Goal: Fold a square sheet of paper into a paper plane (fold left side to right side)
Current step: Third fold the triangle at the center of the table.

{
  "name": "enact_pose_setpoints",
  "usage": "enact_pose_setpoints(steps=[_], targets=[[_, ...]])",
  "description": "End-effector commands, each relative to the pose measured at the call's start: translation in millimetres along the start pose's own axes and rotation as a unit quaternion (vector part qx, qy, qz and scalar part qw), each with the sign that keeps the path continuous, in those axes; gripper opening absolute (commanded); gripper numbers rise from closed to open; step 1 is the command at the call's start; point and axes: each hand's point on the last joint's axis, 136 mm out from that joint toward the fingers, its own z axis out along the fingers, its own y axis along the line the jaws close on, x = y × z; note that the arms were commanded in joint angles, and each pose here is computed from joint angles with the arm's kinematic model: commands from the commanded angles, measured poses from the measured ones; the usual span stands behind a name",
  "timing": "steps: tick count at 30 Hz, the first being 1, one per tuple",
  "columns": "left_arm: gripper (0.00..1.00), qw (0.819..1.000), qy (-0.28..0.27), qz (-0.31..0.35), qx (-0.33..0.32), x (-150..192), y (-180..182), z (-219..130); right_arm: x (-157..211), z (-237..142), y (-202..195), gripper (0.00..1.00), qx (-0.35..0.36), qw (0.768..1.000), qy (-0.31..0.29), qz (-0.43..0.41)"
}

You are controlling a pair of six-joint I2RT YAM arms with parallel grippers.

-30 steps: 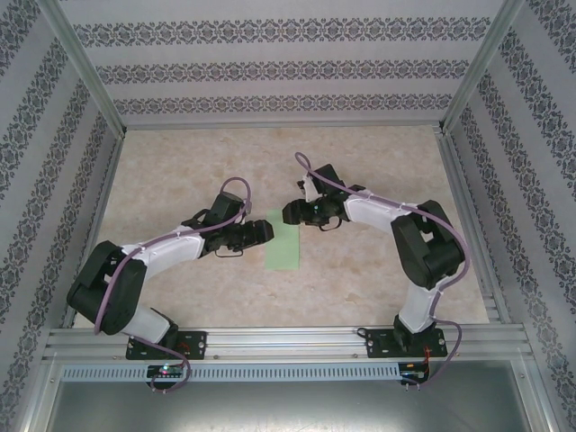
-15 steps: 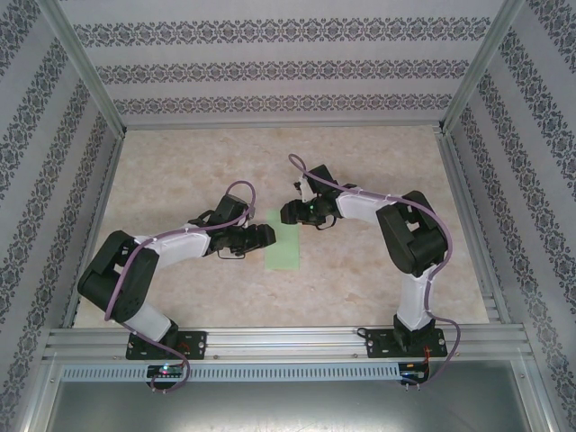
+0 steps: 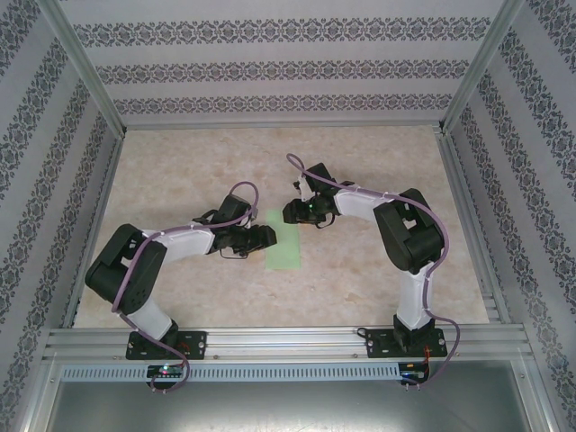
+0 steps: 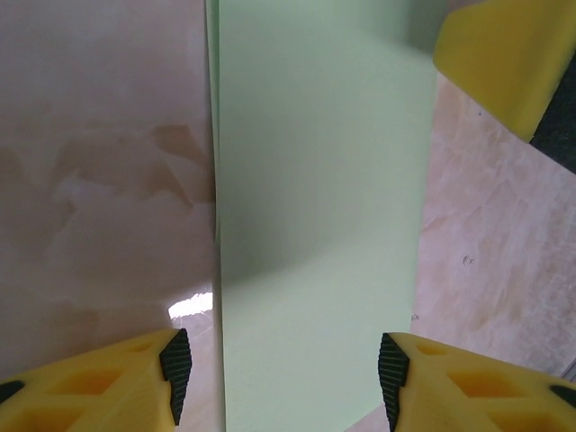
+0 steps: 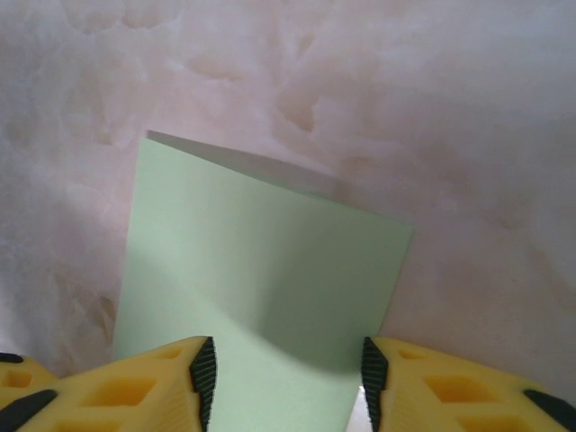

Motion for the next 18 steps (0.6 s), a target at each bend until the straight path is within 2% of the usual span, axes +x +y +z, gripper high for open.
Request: enact_pose_setpoints(steps=[1, 7, 18], targets=[[0.59, 1.000, -0.005, 0.005, 0.022, -10, -14, 3, 9, 13, -11, 0.45, 0.019, 1.000, 0.021, -0.001], [0.57, 1.000, 0.005, 0.002, 0.022, -7, -12, 11, 13, 16, -17, 0.33, 0.031, 0.999, 0.031, 0.001], [0.43, 0.999, -0.003, 0.006, 0.045, -11, -26, 7, 16, 15, -20, 0.30, 0.037, 0.999, 0.035, 0.000]])
